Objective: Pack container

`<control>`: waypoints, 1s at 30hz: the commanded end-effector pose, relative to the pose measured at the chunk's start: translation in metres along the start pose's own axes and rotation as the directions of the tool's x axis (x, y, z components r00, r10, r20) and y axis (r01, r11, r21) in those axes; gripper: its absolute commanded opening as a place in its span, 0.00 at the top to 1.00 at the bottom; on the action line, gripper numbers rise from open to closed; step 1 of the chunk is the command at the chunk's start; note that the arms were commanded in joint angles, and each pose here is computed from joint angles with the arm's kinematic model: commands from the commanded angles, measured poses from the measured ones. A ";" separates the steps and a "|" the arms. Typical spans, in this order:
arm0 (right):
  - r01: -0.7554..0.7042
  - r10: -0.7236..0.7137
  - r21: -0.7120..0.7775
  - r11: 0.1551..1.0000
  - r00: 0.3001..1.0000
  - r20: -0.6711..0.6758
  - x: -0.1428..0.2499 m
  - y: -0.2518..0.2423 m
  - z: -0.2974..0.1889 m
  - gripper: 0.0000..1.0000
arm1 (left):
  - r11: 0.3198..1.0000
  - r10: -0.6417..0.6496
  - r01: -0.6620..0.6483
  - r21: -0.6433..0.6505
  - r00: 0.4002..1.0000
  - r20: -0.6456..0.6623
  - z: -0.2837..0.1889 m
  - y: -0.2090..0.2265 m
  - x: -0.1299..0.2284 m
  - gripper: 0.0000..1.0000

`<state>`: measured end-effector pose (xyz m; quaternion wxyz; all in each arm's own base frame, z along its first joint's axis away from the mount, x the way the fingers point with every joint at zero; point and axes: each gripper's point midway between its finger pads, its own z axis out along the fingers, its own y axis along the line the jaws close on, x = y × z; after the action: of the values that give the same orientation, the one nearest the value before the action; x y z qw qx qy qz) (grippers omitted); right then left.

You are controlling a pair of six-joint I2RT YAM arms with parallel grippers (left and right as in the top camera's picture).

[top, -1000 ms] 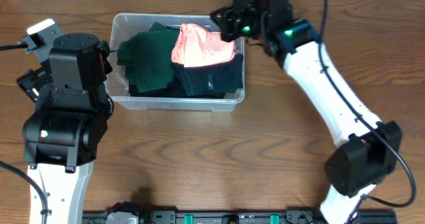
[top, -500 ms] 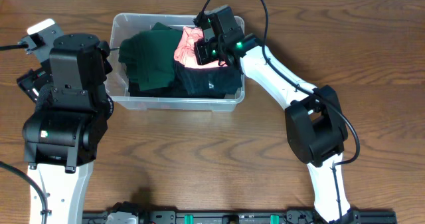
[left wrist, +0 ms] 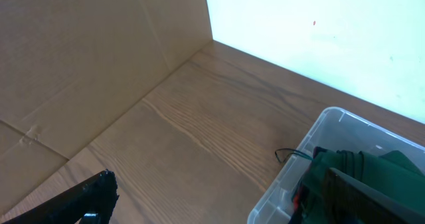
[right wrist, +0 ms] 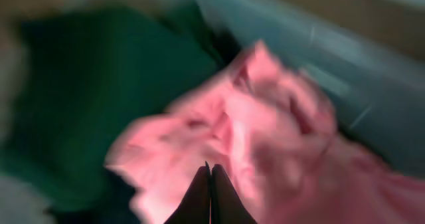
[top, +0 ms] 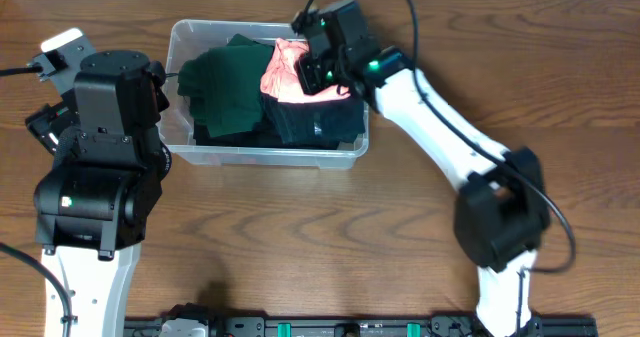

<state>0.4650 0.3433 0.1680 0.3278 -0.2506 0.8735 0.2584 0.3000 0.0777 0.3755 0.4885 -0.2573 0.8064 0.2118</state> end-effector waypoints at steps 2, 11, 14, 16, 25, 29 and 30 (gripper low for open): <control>0.074 -0.095 0.107 0.992 0.975 0.202 -0.068 0.009 -0.101 0.83 | 1.000 -0.002 0.002 -0.023 1.000 0.014 -0.001 0.005 -0.004 0.02; 0.052 -0.131 0.251 0.967 0.940 0.314 -0.091 -0.010 -0.224 0.01 | 1.000 -0.002 0.002 -0.023 1.000 0.014 -0.001 0.005 -0.004 0.02; 0.047 -0.130 0.256 0.965 0.938 0.320 -0.087 -0.005 -0.246 0.01 | 1.000 -0.002 0.002 -0.023 1.000 0.014 -0.001 0.005 -0.004 0.02; 0.044 -0.122 0.254 0.966 0.946 0.301 -0.079 -0.002 -0.254 0.01 | 1.000 -0.002 0.003 -0.023 1.000 0.014 -0.001 0.005 -0.004 0.02; -0.040 -0.051 0.390 0.920 0.974 0.220 -0.043 -0.033 -0.294 0.01 | 1.000 -0.002 0.002 -0.023 1.000 0.014 -0.001 0.005 -0.004 0.02; -0.107 -0.033 0.445 0.889 0.955 0.295 -0.042 -0.052 -0.343 0.01 | 1.000 -0.003 0.003 -0.023 1.000 0.014 -0.001 0.005 -0.004 0.02; -0.110 -0.038 0.460 0.881 0.953 0.300 -0.040 -0.055 -0.353 0.01 | 1.000 -0.003 0.003 -0.023 1.000 0.014 -0.001 0.005 -0.004 0.02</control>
<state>0.3864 0.1302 0.3777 0.4628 -0.1284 0.8706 0.1065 0.3000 0.0777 0.3756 0.4887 -0.2573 0.8063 0.2117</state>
